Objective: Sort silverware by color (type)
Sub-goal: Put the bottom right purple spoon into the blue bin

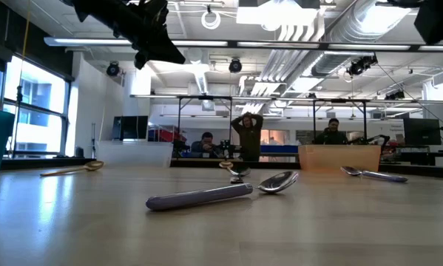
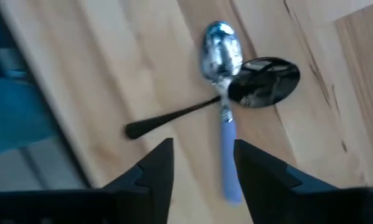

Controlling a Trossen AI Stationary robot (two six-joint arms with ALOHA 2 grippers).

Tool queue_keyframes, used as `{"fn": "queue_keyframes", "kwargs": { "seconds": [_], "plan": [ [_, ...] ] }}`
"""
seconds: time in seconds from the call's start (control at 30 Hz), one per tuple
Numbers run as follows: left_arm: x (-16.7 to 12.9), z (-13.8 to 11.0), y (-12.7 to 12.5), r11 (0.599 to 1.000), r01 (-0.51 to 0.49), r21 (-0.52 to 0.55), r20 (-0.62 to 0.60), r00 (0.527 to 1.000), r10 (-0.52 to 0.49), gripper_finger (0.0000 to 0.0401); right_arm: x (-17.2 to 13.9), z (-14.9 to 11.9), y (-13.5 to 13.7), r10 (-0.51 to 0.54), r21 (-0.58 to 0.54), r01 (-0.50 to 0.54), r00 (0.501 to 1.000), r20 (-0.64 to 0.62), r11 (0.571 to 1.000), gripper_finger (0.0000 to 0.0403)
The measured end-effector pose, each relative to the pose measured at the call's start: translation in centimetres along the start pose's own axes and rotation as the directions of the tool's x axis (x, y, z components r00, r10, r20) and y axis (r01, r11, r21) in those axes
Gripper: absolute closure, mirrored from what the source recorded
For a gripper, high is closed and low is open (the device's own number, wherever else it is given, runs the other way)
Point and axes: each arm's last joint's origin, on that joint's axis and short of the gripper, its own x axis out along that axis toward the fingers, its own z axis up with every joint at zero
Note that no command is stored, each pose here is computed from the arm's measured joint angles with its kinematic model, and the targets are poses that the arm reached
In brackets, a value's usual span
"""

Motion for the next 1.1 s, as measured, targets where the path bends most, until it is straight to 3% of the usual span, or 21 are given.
{"fn": "queue_keyframes", "kwargs": {
  "seconds": [0.17, 0.4, 0.73, 1.1],
  "plan": [
    [0.0, 0.0, 0.0, 1.000, 0.000, 0.010, 0.000, 1.000, 0.000, 0.0401, 3.5, -0.5, 0.5, -0.144, -0.041, 0.143, 0.989, -0.044, 0.989, 0.0237],
    [0.0, 0.0, 0.0, 1.000, 0.012, 0.011, -0.003, 1.000, -0.011, 0.0401, 7.0, -1.0, 0.9, -0.231, -0.116, 0.220, 0.969, -0.088, 0.969, 0.0247],
    [0.0, 0.0, 0.0, 1.000, 0.011, 0.005, -0.004, 1.000, -0.011, 0.0401, 8.5, -1.0, 1.0, -0.257, -0.134, 0.242, 0.960, -0.110, 0.961, 0.0286],
    [0.0, 0.0, 0.0, 1.000, 0.012, 0.010, -0.002, 1.000, -0.012, 0.0401, 8.5, -1.0, 1.1, -0.223, -0.128, 0.206, 0.965, -0.140, 0.970, 0.0378]
  ]
}}
